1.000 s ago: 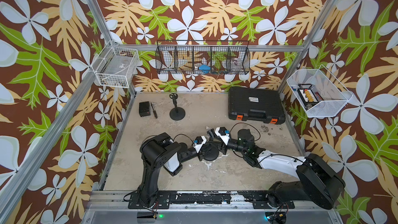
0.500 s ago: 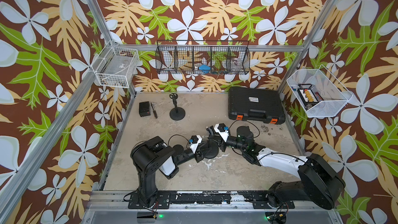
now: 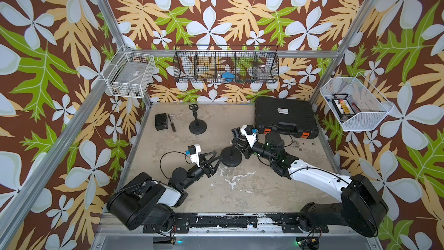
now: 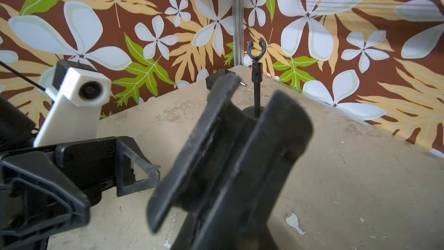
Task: Assemble a microphone stand
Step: Pick up the microphone stand at the center of the board, then screw the microphone stand pole into the microphone stand base.
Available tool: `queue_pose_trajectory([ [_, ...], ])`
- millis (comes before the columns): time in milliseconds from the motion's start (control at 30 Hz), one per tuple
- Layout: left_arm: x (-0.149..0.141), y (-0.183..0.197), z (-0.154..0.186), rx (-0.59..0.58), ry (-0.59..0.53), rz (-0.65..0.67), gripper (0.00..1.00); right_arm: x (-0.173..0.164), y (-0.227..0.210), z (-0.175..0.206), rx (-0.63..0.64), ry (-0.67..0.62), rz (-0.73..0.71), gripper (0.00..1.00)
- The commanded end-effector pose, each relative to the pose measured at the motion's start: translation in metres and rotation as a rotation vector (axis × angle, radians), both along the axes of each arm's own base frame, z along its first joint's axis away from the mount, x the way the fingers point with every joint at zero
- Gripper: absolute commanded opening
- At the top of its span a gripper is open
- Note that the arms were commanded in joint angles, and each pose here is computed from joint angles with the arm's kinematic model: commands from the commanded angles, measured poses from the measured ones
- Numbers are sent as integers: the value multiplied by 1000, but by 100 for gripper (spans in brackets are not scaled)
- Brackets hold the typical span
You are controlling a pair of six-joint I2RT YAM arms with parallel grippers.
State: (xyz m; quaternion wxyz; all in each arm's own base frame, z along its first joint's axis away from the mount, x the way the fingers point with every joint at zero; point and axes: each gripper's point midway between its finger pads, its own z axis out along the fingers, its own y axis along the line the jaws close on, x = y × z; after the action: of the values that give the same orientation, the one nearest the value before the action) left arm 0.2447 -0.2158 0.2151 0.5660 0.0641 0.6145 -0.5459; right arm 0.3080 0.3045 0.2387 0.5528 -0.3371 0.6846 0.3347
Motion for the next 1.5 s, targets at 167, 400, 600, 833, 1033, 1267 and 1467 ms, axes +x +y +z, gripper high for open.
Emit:
queue_pose_trajectory([
  [167,20,27,7,81,221,183,79,-1,4,36,56,-23,15,0],
  [400,16,53,21,114,290,259,89,-4,6,67,56,-69,39,0],
  [600,22,67,20,33,377,202,90,-7,6,92,72,-106,55,0],
  [833,21,49,9,-60,513,-31,90,-10,6,115,72,-144,66,0],
  [1033,14,42,18,-87,500,-104,90,-12,5,118,72,-153,68,0],
  [1267,13,34,15,-65,554,-156,89,-13,11,126,98,-144,92,0],
  [1467,17,31,10,-54,579,-170,88,-18,20,131,109,-152,122,0],
])
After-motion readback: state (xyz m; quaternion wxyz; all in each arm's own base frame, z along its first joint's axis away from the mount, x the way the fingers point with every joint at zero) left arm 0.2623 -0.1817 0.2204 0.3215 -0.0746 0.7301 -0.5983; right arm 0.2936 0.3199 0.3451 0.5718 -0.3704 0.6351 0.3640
